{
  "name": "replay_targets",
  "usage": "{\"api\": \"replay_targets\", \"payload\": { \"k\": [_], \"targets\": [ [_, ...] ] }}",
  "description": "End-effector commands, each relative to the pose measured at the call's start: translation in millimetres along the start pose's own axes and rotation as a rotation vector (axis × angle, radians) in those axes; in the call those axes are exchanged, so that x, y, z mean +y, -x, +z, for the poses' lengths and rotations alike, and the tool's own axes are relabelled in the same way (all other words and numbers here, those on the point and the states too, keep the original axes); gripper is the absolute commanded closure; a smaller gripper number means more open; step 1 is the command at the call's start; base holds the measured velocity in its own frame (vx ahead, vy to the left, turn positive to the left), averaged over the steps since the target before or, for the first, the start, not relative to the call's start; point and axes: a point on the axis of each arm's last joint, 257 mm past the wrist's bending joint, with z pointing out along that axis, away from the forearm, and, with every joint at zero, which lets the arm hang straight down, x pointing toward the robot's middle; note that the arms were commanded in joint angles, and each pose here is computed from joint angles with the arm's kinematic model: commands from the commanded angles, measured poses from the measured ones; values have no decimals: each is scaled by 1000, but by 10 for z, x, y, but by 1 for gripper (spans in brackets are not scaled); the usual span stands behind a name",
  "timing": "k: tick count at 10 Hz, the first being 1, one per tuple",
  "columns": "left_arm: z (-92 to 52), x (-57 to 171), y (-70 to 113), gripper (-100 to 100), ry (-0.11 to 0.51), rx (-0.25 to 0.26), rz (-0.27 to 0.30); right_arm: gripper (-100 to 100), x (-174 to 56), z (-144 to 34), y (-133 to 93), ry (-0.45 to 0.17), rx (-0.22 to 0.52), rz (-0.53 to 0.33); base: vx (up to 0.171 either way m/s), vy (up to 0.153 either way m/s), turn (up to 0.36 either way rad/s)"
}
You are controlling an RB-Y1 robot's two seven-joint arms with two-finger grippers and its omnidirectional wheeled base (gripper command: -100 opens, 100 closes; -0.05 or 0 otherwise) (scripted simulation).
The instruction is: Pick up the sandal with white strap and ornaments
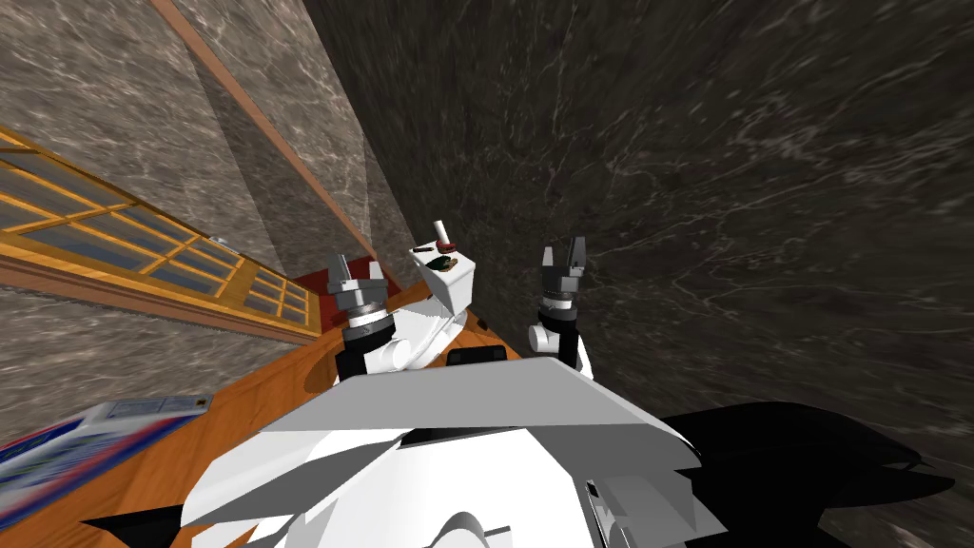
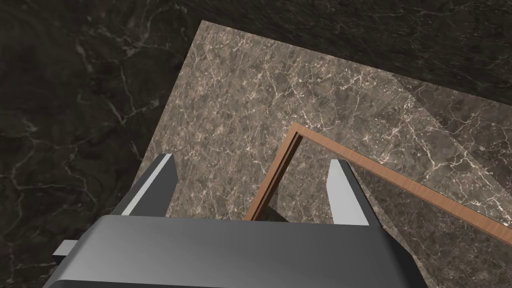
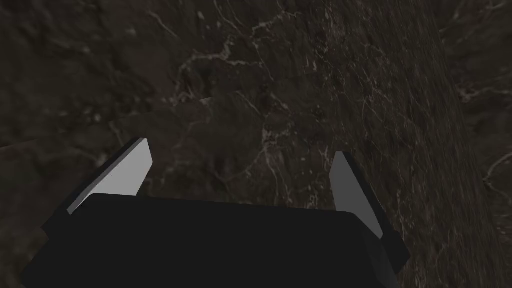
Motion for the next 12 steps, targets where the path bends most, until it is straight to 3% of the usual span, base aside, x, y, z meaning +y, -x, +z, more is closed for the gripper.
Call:
{"api": "replay_targets", "payload": {
  "k": [1,4,6,7,8,9,10,11,12],
  "targets": [
    [30,57,-70,-100,10,37,-7,0,0,0,0,0,0,0,-10,2,23],
    [144,276,-274,-100,49,119,-52,0,0,0,0,0,0,0,-40,11,40],
    [209,528,-420,-100,108,163,-100,0,0,0,0,0,0,0,-60,13,53],
    [266,489,-452,-100,91,167,-106,0,0,0,0,0,0,0,-43,9,22],
    [308,635,-538,-100,127,186,-136,0,0,0,0,0,0,0,-36,14,50],
    [339,611,-555,-100,117,189,-139,0,0,0,0,0,0,0,-27,12,20],
    [371,776,-642,-100,160,205,-170,0,0,0,0,0,0,0,-40,14,46],
    [419,740,-669,-100,146,209,-175,0,0,0,0,0,0,0,-35,8,22],
    [441,924,-757,-100,197,223,-207,0,0,0,0,0,0,0,-47,10,54]
  ]
}}
